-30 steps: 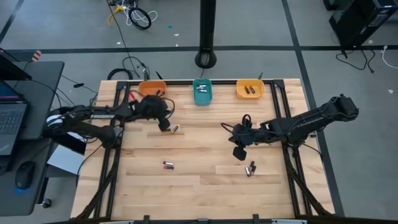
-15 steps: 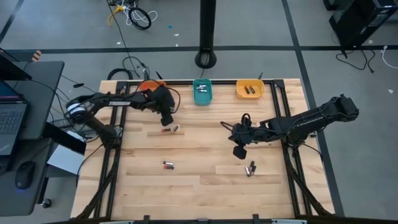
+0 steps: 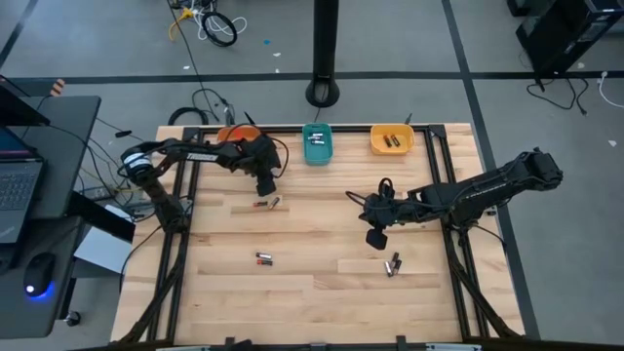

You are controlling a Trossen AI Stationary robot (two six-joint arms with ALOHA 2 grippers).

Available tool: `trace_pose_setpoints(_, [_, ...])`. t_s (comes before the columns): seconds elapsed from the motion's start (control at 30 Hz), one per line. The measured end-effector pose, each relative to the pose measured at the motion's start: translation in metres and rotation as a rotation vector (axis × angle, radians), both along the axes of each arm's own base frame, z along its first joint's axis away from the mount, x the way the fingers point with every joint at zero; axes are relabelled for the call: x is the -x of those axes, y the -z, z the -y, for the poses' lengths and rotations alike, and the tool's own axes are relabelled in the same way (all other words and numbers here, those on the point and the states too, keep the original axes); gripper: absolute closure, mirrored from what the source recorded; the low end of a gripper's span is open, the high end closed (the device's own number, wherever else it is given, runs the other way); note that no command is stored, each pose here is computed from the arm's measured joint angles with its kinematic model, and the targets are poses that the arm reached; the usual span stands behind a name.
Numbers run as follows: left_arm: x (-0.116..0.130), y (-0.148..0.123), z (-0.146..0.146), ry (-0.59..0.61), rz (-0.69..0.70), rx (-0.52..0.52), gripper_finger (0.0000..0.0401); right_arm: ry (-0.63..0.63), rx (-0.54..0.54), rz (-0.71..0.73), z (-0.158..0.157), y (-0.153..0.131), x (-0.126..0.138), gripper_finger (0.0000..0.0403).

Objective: Sort batteries
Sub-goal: Put the black-silver battery in the green bin

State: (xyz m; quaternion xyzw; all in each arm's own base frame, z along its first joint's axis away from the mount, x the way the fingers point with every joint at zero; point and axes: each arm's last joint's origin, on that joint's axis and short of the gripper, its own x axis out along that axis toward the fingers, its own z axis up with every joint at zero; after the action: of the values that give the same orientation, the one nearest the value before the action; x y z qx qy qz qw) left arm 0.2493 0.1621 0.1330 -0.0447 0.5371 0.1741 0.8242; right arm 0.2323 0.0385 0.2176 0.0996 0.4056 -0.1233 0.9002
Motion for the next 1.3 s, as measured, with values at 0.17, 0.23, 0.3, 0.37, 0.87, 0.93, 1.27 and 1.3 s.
trace_pose_setpoints(0.17, [-0.001, 0.001, 0.0, 0.039, -0.033, 0.019, 0.0315, 0.0, 0.0, 0.0, 0.0, 0.0, 0.0, 0.0386])
trace_pose_setpoints(0.23, [-0.002, 0.0, 0.002, 0.061, -0.052, 0.018, 0.0345, -0.002, 0.002, -0.001, 0.0, 0.0, 0.0, 0.0386])
trace_pose_setpoints(0.3, [-0.004, -0.002, 0.003, 0.07, -0.066, 0.013, 0.0357, -0.007, 0.006, -0.002, 0.0, 0.0, 0.0, 0.0387])
trace_pose_setpoints(0.37, [-0.007, -0.005, 0.004, 0.081, -0.079, -0.004, 0.0357, -0.014, 0.011, -0.003, 0.0, 0.0, 0.0, 0.0388])
trace_pose_setpoints(0.87, [-0.053, -0.084, -0.02, 0.054, 0.103, -0.092, 0.0357, -0.021, 0.015, -0.008, 0.0, 0.0, 0.0, 0.0388])
trace_pose_setpoints(0.93, [-0.061, -0.099, -0.029, 0.052, 0.156, -0.111, 0.0357, -0.021, 0.015, -0.008, 0.0, 0.0, 0.0, 0.0386])
trace_pose_setpoints(1.27, [-0.122, -0.107, -0.082, 0.15, 0.297, -0.069, 0.0357, -0.02, 0.016, -0.018, 0.0, 0.001, 0.001, 0.0387])
trace_pose_setpoints(1.3, [-0.128, -0.105, -0.086, 0.159, 0.302, -0.056, 0.0357, -0.017, 0.014, -0.018, 0.0, 0.001, 0.001, 0.0386])
